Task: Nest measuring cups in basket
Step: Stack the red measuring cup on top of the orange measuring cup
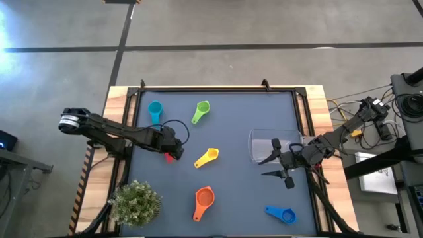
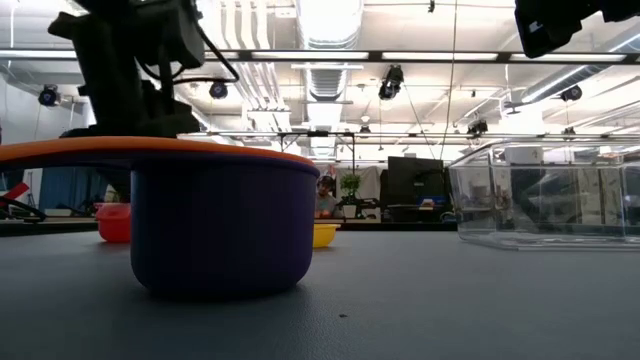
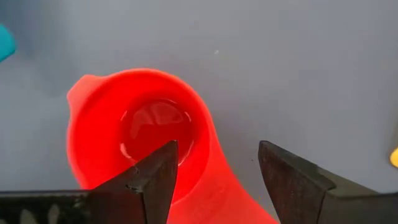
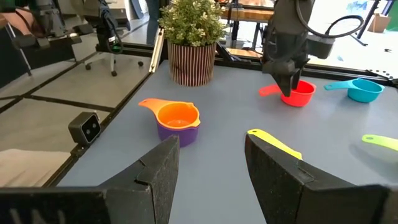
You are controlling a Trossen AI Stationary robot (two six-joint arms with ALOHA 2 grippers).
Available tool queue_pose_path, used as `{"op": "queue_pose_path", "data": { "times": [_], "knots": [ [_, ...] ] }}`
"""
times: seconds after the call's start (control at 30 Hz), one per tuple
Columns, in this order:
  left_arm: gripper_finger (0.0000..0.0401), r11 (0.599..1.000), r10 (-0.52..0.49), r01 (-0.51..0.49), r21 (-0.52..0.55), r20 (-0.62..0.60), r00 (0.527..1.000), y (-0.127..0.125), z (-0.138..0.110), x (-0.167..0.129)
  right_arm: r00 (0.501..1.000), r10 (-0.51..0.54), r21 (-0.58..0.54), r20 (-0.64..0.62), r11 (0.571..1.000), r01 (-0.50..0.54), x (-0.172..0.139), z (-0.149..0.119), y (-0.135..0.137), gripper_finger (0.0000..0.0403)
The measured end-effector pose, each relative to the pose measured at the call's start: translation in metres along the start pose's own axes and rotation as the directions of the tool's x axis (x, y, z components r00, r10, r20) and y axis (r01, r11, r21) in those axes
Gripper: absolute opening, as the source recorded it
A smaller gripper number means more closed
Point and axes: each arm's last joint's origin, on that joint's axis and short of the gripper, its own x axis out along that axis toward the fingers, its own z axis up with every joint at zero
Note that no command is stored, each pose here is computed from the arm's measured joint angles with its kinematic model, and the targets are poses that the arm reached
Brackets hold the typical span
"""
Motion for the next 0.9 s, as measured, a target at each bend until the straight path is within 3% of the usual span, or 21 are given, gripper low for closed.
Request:
{"op": "queue_pose_path", "data": {
  "times": [0.13, 0.23, 0.47, 0.53, 0.7, 0.8, 0.9],
  "knots": [
    [0.0201, 1.000, 0.030, -0.030, 0.008, -0.011, 0.999, -0.003, 0.000, 0.009, 1.000, 0.000, -0.001, -0.001, 1.000, 0.000, 0.000, 0.000, 0.000, 0.0171],
    [0.0177, 0.998, 0.052, -0.052, 0.018, -0.023, 0.998, -0.004, -0.002, 0.016, 1.000, 0.000, -0.001, 0.000, 1.000, 0.000, 0.000, 0.000, 0.000, 0.0171],
    [0.0034, 0.993, -0.003, 0.010, 0.118, -0.057, 0.998, -0.012, -0.002, 0.022, 1.000, 0.000, 0.000, -0.002, 1.000, 0.000, 0.000, 0.000, 0.000, 0.0171],
    [0.0014, 0.991, -0.012, 0.019, 0.129, -0.058, 0.998, -0.013, 0.000, 0.018, 1.000, 0.000, -0.001, -0.002, 1.000, 0.000, 0.000, -0.001, 0.000, 0.0171],
    [0.0007, 0.974, -0.067, 0.074, 0.215, -0.043, 0.997, -0.031, 0.011, -0.009, 1.000, 0.000, -0.001, -0.003, 1.000, 0.000, 0.000, -0.001, 0.000, 0.0171],
    [0.0004, 0.949, -0.173, 0.170, 0.264, -0.011, 0.985, -0.054, 0.019, -0.037, 1.000, -0.001, -0.003, -0.003, 1.000, 0.000, 0.000, -0.001, 0.000, 0.0171],
    [0.0002, 0.900, -0.293, 0.270, 0.343, 0.014, 0.956, -0.082, 0.022, -0.068, 1.000, -0.001, -0.009, -0.007, 1.000, 0.001, 0.000, -0.001, 0.000, 0.0171]
  ]
}}
